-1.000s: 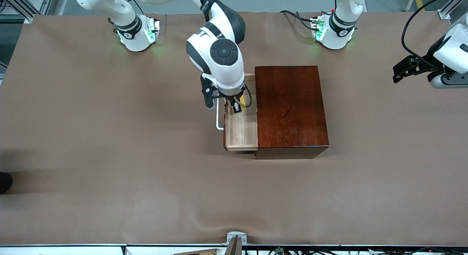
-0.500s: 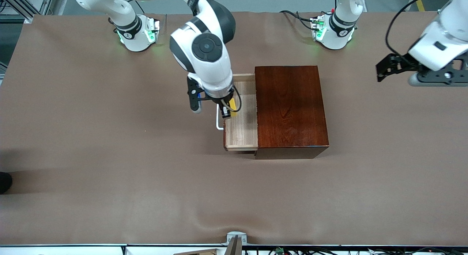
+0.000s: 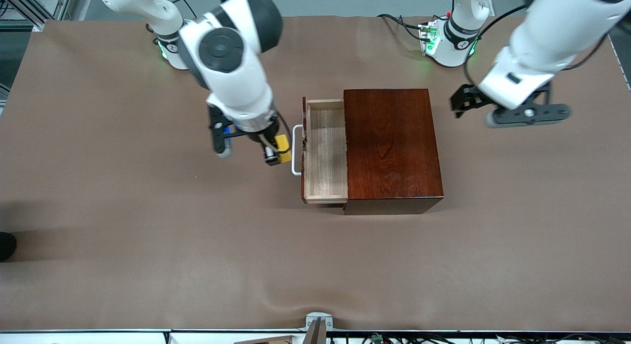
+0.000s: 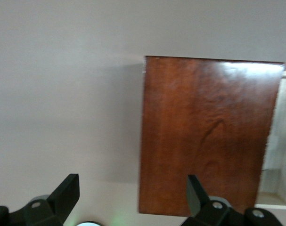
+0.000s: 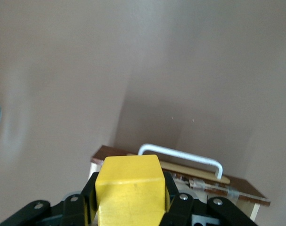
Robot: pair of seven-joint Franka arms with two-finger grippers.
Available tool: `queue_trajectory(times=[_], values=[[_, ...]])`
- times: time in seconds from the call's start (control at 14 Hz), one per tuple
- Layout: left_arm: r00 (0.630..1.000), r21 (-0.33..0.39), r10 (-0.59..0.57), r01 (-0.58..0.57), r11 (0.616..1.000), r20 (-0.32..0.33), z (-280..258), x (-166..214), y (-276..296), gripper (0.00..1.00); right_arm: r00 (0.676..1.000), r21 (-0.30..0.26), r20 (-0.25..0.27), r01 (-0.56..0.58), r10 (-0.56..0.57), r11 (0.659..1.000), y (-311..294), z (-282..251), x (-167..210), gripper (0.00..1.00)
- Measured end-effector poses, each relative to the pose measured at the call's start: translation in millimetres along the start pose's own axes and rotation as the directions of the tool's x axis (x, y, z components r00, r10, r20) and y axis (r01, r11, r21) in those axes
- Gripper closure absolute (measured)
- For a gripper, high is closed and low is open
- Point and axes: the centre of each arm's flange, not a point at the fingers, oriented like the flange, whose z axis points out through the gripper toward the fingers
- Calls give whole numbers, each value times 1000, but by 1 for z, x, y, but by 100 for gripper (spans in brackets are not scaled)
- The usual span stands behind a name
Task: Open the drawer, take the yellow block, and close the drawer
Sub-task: 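Lift the block with the right gripper while the left gripper returns, then carry the block aside while the left gripper reaches the drawer front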
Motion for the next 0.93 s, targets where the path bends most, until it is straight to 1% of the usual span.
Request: queue_trajectory(times=[0.14, 0.29, 0.5, 0.71, 0.93], values=[[999, -17, -43, 43, 999, 7, 7, 1, 38, 0, 1000, 11, 2, 19, -19, 1000, -3, -17, 26, 44], [997, -41, -77, 77, 996, 5, 18, 4, 74, 0, 999, 8, 0, 45, -45, 999, -5, -26, 46, 44], [990, -74, -138, 138, 988, 3, 37, 6, 115, 0, 996, 13, -2, 90, -90, 996, -8, -39, 79, 44], [971, -108, -237, 237, 966, 7, 55, -5, 164, 0, 989, -2, -4, 146, -146, 989, -7, -54, 118, 44], [944, -147, -328, 328, 933, 22, 74, -16, 210, 0, 974, -8, -4, 225, -225, 974, -5, -63, 143, 44]])
